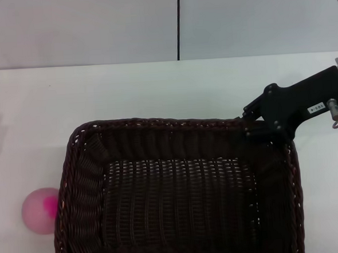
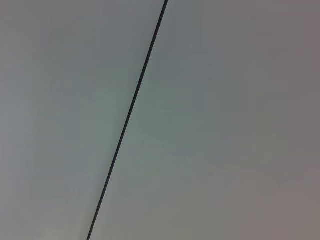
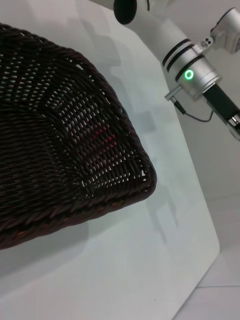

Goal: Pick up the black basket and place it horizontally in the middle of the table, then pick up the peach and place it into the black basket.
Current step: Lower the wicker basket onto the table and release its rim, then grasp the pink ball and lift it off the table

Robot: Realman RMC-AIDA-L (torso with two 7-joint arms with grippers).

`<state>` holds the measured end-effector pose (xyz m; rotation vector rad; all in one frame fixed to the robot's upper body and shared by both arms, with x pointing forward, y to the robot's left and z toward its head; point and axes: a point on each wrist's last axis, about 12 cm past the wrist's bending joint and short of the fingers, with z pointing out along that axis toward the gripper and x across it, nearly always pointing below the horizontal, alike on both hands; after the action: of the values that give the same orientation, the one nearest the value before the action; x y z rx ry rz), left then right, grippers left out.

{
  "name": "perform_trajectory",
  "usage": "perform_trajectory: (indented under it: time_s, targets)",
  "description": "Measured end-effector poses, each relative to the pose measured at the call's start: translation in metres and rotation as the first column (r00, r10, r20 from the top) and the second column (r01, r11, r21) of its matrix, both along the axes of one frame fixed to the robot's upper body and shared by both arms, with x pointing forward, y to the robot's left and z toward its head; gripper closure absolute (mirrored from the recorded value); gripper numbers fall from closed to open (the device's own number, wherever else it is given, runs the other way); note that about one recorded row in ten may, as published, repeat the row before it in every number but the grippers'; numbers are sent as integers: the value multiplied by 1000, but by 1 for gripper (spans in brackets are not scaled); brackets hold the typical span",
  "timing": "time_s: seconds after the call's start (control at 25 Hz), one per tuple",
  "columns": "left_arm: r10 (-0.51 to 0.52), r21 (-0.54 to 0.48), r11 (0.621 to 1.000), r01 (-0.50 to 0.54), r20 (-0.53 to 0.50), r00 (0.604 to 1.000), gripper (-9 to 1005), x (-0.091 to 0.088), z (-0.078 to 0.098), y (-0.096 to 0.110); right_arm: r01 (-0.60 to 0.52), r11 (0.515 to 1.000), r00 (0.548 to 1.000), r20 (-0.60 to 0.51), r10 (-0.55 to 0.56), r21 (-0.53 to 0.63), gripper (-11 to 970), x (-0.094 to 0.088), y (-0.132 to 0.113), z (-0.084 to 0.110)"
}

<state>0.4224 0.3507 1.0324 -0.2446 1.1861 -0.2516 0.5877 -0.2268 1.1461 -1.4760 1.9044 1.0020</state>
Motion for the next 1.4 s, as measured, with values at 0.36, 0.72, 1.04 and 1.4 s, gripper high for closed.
perform_trajectory:
  time_s: [0.36, 0.72, 1.04, 1.4]
  targets:
    - [-10, -8, 1000, 10, -18, 1000, 152, 0, -2, -2, 14, 1000, 999, 38, -15, 21, 745, 5, 4, -2]
    - [-14, -7, 1000, 14, -37, 999, 159, -2, -5, -2, 60, 997, 993, 99, -65, 52, 717, 14, 7, -5]
    - [-29, -6, 1000, 28, -61, 998, 164, 0, -7, -4, 219, 929, 920, 253, -298, 299, 478, 13, -14, -16]
    - [-62, -35, 998, 60, -59, 996, 173, -3, -5, 5, 557, 512, 602, 107, -792, 653, 474, -32, -98, -39]
